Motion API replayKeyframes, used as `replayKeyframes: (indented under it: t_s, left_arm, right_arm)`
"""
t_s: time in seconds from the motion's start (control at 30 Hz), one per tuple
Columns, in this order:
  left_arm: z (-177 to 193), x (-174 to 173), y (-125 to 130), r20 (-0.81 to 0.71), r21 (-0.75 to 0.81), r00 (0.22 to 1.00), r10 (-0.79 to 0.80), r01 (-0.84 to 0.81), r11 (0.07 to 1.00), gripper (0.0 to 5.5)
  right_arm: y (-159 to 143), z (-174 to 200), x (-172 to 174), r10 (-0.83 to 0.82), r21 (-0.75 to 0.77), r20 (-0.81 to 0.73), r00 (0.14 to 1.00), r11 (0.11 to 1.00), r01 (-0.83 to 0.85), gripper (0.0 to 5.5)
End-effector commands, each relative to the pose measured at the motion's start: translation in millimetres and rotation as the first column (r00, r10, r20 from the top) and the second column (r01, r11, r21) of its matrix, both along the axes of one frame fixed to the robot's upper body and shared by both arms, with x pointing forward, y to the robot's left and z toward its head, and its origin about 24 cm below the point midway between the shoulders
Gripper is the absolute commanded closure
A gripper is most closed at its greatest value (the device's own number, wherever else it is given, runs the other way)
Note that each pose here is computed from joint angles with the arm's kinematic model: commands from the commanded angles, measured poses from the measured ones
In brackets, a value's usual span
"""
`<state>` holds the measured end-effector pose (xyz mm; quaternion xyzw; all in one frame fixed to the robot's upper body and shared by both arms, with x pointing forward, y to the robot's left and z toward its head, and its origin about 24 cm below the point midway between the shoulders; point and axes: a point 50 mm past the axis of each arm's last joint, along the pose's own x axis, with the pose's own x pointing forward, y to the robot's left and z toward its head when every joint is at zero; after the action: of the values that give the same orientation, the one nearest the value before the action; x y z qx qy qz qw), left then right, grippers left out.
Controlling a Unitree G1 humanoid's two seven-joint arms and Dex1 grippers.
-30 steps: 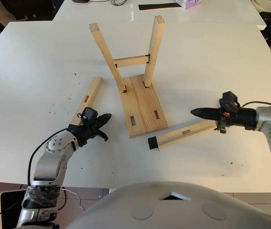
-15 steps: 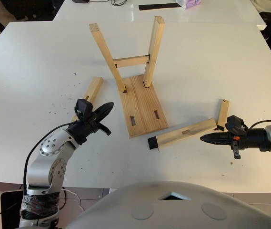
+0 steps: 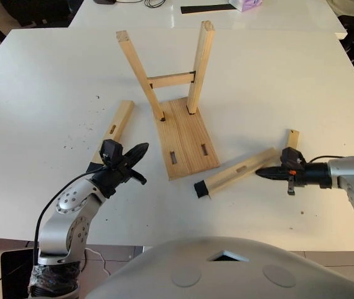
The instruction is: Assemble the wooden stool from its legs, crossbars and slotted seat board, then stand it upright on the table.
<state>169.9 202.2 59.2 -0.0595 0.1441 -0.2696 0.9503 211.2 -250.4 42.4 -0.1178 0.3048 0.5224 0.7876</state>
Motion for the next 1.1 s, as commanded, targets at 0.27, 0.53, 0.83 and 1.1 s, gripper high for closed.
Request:
replayKeyframes:
  t_s: [0.27,0.53,0.83,1.1]
  left_arm:
    - [-2.3,10.4,1.7,0.002,0.023,1.0,-0.006,0.006,1.0,5.5]
    - [-2.5,0.4,1.0,-0.005,0.01,0.999,0.033,-0.033,0.999,5.5]
    - [6.5,9.1,-3.9,0.037,-0.006,0.999,0.011,-0.011,1.0,5.5]
    - [22.3,15.7,-34.9,0.088,-0.066,0.983,-0.159,0.165,0.984,5.5]
  right_arm:
    - [4.8,7.8,45.4,-0.207,0.055,0.198,0.958,0.978,0.2,5.49]
    - [38.7,54.7,8.4,-0.028,0.243,0.137,0.99,0.97,-0.006,5.49]
    - [57.0,32.6,-12.6,0.06,0.212,0.031,0.998,0.975,-0.065,5.49]
    - [68.4,21.6,-17.8,0.017,0.249,0.042,0.999,0.968,-0.027,5.49]
